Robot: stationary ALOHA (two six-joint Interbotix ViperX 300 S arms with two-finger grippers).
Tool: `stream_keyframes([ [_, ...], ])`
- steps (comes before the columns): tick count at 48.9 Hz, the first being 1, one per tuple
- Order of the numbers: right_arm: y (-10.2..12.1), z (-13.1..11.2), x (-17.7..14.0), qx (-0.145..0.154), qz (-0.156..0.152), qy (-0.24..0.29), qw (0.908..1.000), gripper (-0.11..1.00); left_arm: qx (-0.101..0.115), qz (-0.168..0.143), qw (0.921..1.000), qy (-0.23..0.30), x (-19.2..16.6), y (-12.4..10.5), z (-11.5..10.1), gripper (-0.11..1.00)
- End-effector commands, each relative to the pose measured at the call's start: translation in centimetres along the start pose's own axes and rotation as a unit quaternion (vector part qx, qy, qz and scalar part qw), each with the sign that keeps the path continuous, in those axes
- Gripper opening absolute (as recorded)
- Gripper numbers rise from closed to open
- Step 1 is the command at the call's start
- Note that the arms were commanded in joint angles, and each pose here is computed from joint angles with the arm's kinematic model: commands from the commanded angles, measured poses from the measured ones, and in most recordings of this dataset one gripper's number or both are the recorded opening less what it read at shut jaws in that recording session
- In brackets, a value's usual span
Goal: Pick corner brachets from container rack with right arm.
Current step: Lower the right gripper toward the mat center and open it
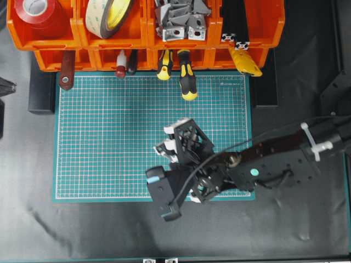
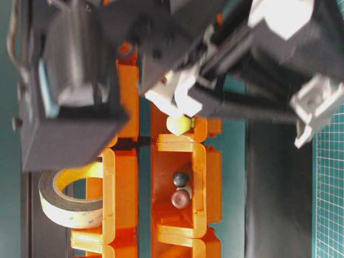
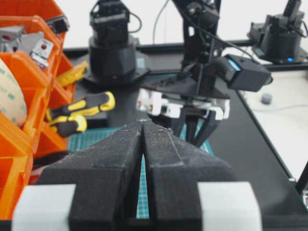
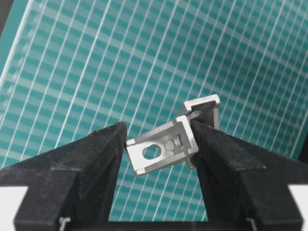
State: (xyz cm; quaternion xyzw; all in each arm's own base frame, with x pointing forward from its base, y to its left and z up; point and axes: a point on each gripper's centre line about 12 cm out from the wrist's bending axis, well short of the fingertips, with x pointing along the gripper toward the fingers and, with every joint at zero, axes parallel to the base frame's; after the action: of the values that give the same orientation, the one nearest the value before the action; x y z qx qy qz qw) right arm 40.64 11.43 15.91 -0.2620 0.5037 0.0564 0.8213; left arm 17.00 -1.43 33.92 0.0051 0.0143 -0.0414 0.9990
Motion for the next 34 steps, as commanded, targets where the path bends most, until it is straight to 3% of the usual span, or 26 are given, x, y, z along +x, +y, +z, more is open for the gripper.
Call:
stream_keyframes([
  [1, -0.8, 1.0, -0.4, 0.011, 0.003, -0.037, 0.9992, 0.44, 0.001, 0.001, 0.9999, -0.015, 0.0, 0.0, 1.2, 0.00],
  [30, -0.9, 0.6, 1.3, 0.019, 0.017, -0.060, 0.9979, 0.44, 0.001, 0.000, 0.9999, -0.010, 0.1, 0.0, 0.9, 0.00],
  [34, -0.9, 0.7, 1.3, 0.019, 0.017, -0.060, 0.9979, 0.59, 0.000, 0.001, 0.9999, -0.011, 0.1, 0.0, 0.9, 0.00],
])
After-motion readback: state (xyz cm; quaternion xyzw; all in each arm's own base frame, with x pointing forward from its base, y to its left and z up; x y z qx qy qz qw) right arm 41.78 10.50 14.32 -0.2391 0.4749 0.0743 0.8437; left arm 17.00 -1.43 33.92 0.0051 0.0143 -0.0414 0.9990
